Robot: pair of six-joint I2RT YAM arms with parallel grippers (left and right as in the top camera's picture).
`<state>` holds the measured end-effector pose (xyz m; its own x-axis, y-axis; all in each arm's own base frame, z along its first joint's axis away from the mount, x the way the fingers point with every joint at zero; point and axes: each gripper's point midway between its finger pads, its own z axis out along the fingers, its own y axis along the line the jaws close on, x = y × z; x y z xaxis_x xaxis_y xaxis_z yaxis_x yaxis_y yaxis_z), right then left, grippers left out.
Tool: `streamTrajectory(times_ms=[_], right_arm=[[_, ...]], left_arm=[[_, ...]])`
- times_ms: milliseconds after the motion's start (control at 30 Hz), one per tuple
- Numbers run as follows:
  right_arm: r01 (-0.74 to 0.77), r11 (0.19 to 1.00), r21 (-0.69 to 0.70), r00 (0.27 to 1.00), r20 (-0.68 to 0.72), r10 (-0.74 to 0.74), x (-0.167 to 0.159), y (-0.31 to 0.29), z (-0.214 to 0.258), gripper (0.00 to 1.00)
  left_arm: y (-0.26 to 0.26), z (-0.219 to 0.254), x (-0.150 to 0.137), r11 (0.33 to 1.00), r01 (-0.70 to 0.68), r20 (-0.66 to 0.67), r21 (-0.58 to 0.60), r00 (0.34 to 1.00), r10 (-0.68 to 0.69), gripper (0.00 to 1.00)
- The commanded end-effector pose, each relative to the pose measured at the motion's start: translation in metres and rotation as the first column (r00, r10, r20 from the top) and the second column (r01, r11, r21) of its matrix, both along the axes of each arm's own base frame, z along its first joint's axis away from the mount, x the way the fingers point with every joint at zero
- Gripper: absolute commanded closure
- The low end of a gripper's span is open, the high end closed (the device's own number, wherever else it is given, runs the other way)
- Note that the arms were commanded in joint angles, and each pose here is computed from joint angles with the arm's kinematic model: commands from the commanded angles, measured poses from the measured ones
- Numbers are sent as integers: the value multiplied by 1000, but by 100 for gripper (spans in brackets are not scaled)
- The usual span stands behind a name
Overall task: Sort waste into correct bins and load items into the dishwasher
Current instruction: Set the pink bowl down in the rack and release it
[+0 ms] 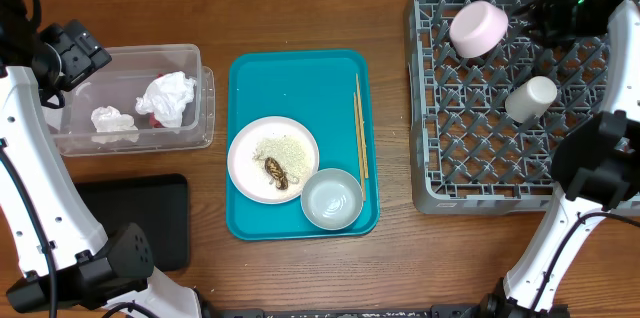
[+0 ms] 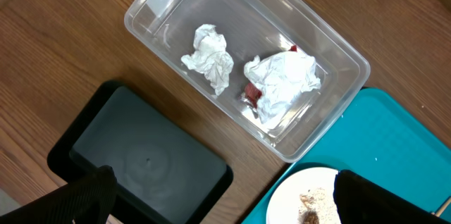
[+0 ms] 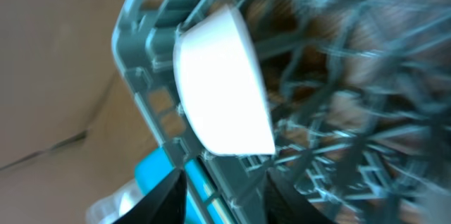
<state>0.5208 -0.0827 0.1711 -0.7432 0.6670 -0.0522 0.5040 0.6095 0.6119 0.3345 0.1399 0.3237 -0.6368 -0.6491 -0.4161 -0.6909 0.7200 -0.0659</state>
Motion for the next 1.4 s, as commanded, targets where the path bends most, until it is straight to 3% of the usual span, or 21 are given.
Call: streamTrajectory(times_ms=[0,267,333,400,567,733,933,1367], right_arm=[[128,951,-281,992,31,-124,-9,-47,43,54],[103,951,-292,987,146,-62,-20,-23,107,53],[57,955,-292,989,150,-13,-17,-8,106,63],[-12,950,-313,988,145,60,-12,10,100,80],[-130,920,-370,974,125,188,7,51,76,96],[-195,894,-405,970,55,236,21,79,30,96],[-199,854,-481,980,-75,186,18,69,-24,96],[-99,833,-544,990,-141,26,7,23,-42,96]], left_arm=[[2,1,-1,1000,-13,1,9,1000,13,0],[2,1,-1,1000,-13,1,9,1000,13,0],[2,1,-1,1000,-13,1,9,1000,13,0],[2,1,-1,1000,-13,1,9,1000,13,0],[2,1,-1,1000,-13,1,9,1000,13,0],[2,1,-1,1000,-13,1,9,1000,13,0],[2,1,-1,1000,-13,1,9,1000,13,0],[2,1,-1,1000,-13,1,9,1000,13,0]])
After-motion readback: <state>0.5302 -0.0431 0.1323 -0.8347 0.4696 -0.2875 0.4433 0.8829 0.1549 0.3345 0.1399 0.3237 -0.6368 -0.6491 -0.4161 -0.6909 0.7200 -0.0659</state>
